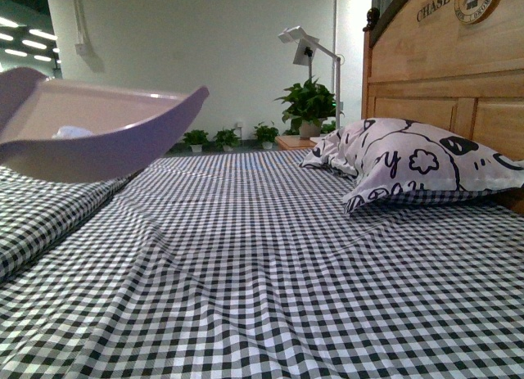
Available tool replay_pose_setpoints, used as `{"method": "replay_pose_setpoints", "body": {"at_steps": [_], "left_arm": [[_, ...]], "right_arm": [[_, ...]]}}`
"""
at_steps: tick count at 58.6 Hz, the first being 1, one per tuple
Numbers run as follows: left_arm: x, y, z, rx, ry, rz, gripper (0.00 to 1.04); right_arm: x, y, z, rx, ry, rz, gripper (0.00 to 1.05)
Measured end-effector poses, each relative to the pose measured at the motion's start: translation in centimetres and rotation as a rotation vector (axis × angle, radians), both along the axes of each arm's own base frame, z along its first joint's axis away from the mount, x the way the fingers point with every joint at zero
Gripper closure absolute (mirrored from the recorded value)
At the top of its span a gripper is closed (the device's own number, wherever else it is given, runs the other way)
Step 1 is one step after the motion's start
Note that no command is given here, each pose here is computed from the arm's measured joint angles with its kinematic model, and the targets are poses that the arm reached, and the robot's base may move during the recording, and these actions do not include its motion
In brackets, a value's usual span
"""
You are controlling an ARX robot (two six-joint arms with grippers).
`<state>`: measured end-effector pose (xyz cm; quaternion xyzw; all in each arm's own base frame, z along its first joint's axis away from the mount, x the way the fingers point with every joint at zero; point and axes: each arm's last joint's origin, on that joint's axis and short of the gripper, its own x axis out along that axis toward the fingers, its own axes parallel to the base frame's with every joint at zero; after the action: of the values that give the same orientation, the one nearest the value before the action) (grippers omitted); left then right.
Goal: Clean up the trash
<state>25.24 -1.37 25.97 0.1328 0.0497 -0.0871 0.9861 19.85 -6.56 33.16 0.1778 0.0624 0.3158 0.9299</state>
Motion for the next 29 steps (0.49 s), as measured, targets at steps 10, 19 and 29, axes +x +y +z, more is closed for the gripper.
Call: {"method": "replay_pose_setpoints", "body": {"at_steps": [10,19,29], "left_arm": [[-3.3,-0.4,2.4,-0.056,-0.079,0.015,0.77],[-5.0,-0.7,2.9,-0.072,-0.101,0.010,0.77],[-6.3,-1.2,3.0,-0.085,-0.110,-0.002,0.77]], "right_arm": [[-3.6,1.2,2.2,0.076,-0.069,0.029,0.84],[-5.5,2.3,3.3,0.153,-0.076,0.031,0.84],[-6.3,3.4,3.3,0.229,-0.018,0.005,0.84]]}}
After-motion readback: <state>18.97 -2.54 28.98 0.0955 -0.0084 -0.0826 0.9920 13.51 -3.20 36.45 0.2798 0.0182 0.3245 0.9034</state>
